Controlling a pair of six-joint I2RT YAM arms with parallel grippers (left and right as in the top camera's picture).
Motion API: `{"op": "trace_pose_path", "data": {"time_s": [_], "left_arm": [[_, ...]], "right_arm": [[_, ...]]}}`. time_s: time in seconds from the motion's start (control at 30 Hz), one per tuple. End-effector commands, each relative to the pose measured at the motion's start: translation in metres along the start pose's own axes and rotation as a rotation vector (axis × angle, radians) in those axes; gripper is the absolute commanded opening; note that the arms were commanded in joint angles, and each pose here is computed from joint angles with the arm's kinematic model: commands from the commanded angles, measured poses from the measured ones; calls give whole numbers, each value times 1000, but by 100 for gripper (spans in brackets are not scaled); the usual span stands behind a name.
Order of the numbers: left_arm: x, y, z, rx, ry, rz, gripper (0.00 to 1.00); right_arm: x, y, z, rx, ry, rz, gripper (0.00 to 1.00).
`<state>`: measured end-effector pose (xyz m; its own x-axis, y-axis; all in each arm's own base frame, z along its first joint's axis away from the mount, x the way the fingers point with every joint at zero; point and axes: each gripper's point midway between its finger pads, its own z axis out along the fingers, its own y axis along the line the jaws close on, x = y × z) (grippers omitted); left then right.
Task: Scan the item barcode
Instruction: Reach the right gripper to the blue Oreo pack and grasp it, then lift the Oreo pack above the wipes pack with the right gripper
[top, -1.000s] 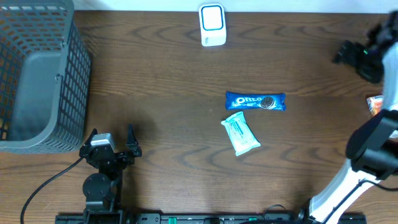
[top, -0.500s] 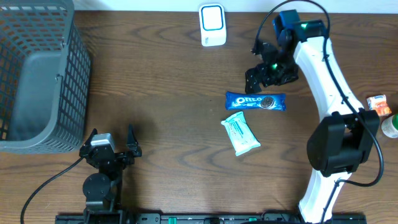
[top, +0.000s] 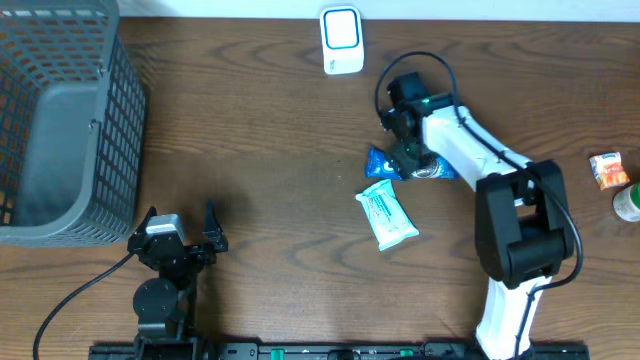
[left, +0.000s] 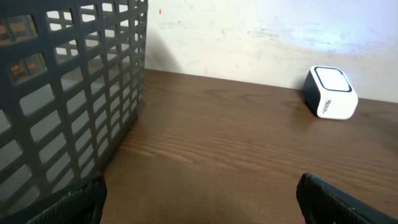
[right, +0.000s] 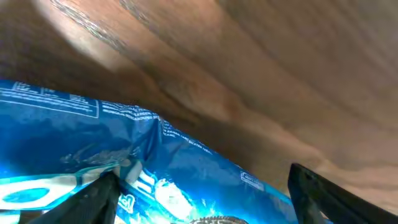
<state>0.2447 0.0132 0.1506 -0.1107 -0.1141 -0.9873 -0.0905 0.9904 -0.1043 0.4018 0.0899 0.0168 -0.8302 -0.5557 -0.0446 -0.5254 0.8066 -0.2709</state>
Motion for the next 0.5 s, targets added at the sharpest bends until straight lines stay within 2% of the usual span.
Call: {"op": "trace_pose_path", "data": {"time_s": [0.0, 0.23, 0.37, 0.47], "left_arm": [[18, 4, 1, -14, 52, 13, 98], [18, 4, 1, -14, 52, 13, 98], [18, 4, 1, -14, 52, 13, 98], [18, 4, 1, -14, 52, 13, 98]], "right_arm": [[1, -3, -5, 129, 25, -61, 83], [-7, 5, -34, 237, 2, -129, 84], [1, -14, -77, 363, -15, -122, 86], [1, -5, -91, 286, -61, -115, 87]]}}
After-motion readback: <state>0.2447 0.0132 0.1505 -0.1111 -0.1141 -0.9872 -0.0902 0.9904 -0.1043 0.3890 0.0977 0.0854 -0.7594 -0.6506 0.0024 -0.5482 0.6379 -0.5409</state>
